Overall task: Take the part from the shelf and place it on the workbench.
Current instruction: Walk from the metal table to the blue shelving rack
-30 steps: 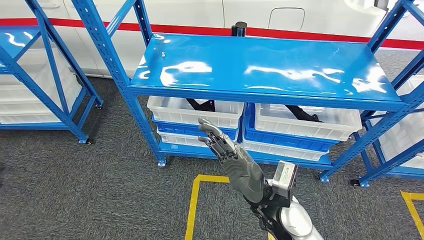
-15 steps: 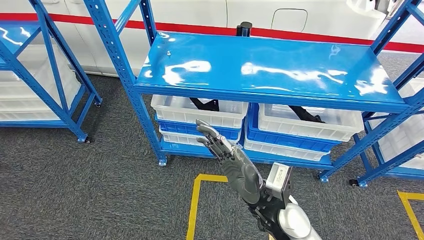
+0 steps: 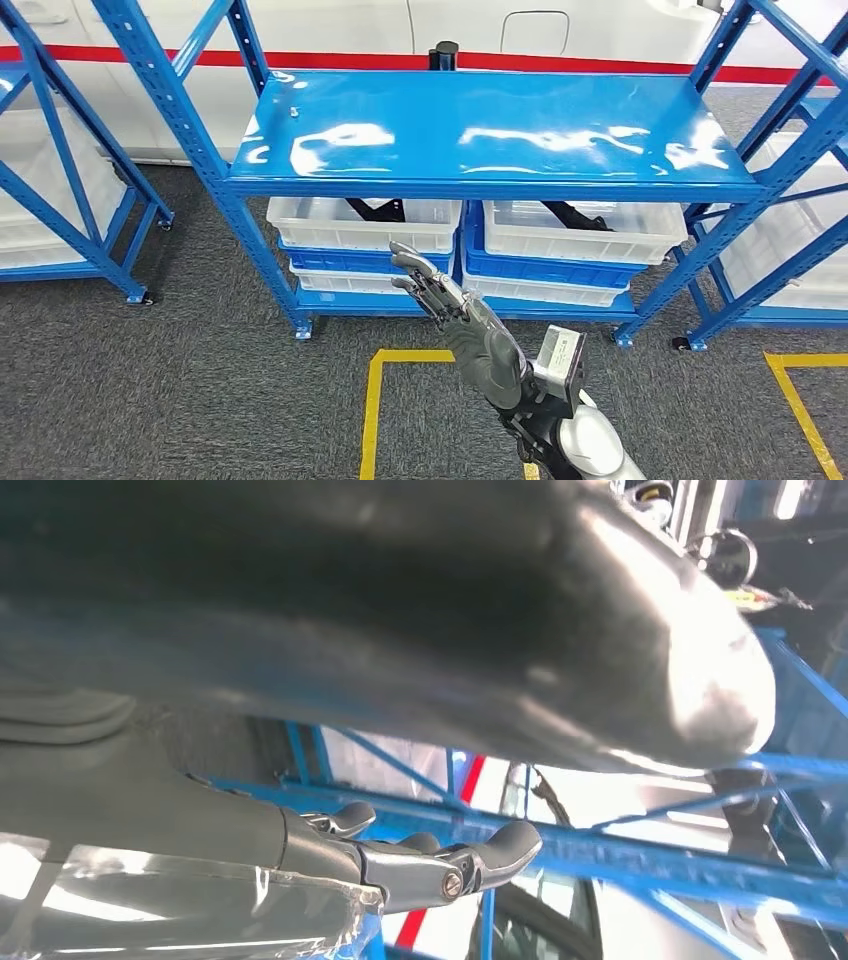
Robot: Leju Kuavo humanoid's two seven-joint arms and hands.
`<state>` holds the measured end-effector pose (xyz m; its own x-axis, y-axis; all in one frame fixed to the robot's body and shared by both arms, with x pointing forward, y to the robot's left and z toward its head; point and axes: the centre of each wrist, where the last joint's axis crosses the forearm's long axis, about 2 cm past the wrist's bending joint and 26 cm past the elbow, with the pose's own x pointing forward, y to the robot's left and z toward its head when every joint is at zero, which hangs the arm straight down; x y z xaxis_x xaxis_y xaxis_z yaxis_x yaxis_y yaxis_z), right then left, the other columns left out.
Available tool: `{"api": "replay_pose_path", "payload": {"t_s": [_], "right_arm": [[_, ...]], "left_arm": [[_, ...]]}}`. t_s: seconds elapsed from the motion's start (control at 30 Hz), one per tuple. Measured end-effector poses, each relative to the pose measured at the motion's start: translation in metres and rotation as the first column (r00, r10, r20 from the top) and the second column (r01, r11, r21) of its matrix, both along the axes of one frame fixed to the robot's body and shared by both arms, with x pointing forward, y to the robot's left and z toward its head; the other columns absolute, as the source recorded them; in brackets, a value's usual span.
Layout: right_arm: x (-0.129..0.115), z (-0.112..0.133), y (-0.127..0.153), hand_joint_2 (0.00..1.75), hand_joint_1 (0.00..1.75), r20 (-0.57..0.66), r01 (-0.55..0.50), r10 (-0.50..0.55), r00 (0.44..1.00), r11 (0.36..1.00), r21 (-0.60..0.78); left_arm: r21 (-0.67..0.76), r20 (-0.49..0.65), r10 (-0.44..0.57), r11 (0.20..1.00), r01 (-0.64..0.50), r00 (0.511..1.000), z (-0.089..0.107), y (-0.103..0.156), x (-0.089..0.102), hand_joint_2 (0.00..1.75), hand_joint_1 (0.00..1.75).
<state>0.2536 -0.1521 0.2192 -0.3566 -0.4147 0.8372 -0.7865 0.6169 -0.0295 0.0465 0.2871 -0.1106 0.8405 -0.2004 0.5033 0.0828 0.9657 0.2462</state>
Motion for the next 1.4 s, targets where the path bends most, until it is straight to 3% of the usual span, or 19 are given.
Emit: {"api": "replay_pose_path", "payload": {"t_s": [1.0, 1.07, 1.13, 1.2, 1.4], "right_arm": [[0.001, 0.002, 0.001, 0.00, 0.00, 0.021, 0.005, -0.005, 1.000, 1.000, -0.008], [0.001, 0.002, 0.000, 0.00, 0.00, 0.021, 0.005, -0.005, 1.000, 1.000, -0.008], [0.001, 0.002, 0.000, 0.87, 0.00, 0.021, 0.005, -0.005, 1.000, 1.000, -0.009], [0.001, 0.002, 0.000, 1.75, 0.00, 0.022, 0.005, -0.005, 1.000, 1.000, -0.009], [0.005, -0.011, -0.004, 1.75, 0.00, -0.021, 0.038, -0.039, 0.999, 0.998, -0.050]], "left_arm": [[0.005, 0.007, 0.006, 1.000, -0.006, 1.000, 0.000, 0.000, 0.001, 0.00, 0.00], [0.005, 0.007, 0.006, 1.000, -0.006, 1.000, 0.000, 0.000, 0.001, 0.87, 0.00], [0.004, 0.007, 0.007, 1.000, -0.007, 1.000, 0.000, 0.000, 0.001, 1.75, 0.00], [0.001, 0.006, 0.010, 1.000, -0.010, 1.000, 0.000, 0.000, 0.001, 1.75, 0.00], [-0.013, -0.001, 0.027, 1.000, -0.027, 1.000, 0.000, -0.003, 0.000, 1.75, 0.00]]}}
